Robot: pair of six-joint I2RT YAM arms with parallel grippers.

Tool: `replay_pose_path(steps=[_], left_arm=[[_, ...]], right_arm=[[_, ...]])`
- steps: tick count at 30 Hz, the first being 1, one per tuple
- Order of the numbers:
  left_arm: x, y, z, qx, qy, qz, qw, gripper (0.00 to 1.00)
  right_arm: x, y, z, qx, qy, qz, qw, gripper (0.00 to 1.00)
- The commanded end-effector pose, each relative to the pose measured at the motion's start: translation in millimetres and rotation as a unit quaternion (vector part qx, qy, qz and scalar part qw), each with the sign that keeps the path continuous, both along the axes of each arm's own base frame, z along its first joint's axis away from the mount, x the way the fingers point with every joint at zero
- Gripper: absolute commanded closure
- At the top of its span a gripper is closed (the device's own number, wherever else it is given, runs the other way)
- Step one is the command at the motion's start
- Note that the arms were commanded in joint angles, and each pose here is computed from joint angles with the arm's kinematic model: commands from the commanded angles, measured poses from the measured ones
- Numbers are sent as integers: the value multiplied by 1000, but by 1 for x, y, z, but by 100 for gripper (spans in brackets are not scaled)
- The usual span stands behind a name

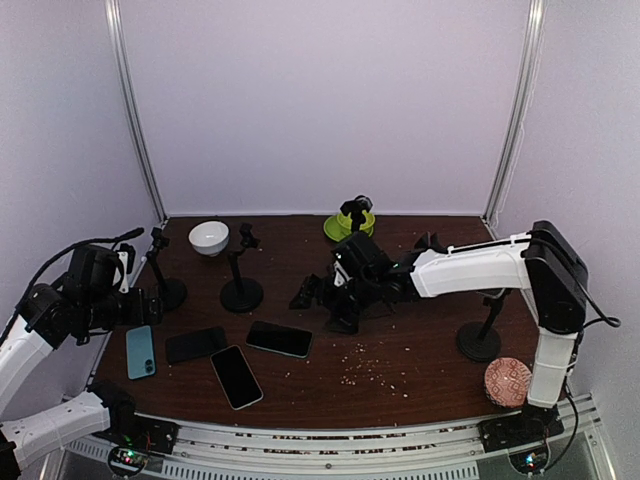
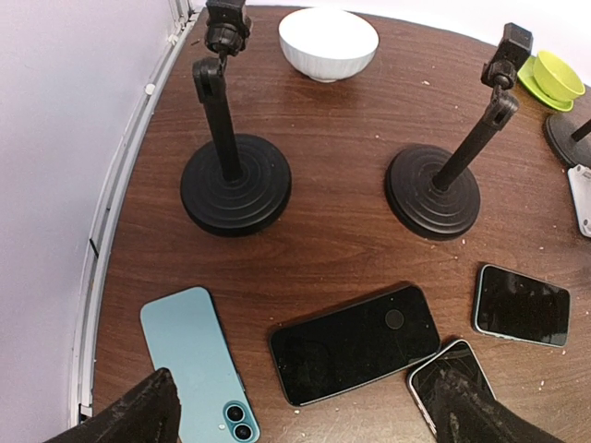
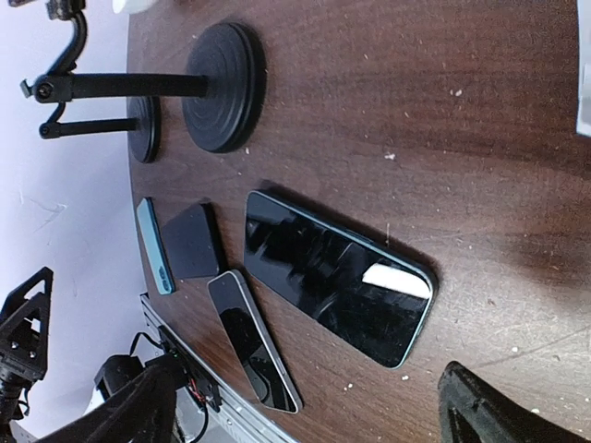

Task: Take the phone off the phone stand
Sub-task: Place the phone at the center of the board, then remove the phone from the phone stand.

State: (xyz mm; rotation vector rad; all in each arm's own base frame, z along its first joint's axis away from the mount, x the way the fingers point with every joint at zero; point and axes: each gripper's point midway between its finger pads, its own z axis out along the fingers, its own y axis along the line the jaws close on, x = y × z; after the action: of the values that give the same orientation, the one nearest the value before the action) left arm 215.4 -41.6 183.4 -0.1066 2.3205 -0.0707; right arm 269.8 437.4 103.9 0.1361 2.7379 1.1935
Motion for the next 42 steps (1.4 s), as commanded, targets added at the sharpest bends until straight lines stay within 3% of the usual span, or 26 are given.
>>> replay_pose_path(steps=[1, 12, 19, 28, 42], left_arm=[[4, -1, 2, -6, -8, 3, 1000, 2], [3, 0, 4, -8, -13, 5, 1000, 2], [2, 2, 6, -10, -14, 13, 1000, 2], [-1, 3, 10, -19, -17, 16, 1000, 2], [-3, 4, 12, -20, -3, 27, 999, 2]], right_arm=[[11, -13, 37, -20, -62, 5, 998, 0], [15, -42, 118, -57, -188, 38, 980, 0], [15, -74, 179, -100, -284, 54, 952, 0], [14, -114, 242, -146, -357, 60, 921, 0], [30, -222, 275, -213, -375, -6, 902, 0]])
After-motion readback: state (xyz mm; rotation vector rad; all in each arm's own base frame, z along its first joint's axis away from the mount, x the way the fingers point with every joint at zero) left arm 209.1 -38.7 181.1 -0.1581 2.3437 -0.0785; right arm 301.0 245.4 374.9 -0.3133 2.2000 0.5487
